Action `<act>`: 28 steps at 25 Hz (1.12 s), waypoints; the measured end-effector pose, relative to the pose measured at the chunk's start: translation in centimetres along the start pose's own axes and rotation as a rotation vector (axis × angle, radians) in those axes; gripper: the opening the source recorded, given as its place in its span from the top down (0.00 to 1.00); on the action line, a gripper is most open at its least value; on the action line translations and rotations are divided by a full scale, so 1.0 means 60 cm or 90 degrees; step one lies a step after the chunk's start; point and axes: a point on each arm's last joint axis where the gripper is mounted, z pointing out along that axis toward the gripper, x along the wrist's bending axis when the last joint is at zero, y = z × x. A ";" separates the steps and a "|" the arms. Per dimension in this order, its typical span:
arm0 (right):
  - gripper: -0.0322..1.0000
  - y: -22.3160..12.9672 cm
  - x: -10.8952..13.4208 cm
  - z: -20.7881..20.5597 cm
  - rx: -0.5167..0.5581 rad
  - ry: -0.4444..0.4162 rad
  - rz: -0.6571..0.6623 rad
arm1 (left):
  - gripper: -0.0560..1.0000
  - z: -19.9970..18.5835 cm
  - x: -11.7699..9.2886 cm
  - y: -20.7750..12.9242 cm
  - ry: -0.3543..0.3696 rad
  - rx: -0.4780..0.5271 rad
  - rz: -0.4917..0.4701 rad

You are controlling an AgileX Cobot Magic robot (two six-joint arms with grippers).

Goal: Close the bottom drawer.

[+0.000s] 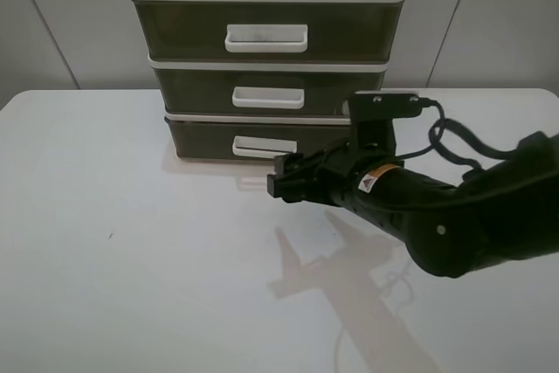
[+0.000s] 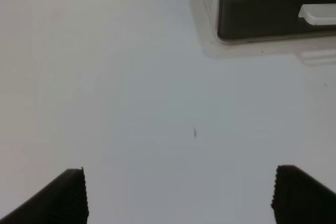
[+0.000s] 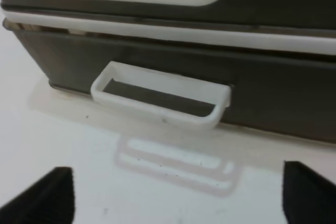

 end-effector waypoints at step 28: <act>0.17 0.102 -0.153 -0.460 -0.001 -0.245 0.016 | 0.27 0.000 0.000 0.000 0.000 0.000 0.000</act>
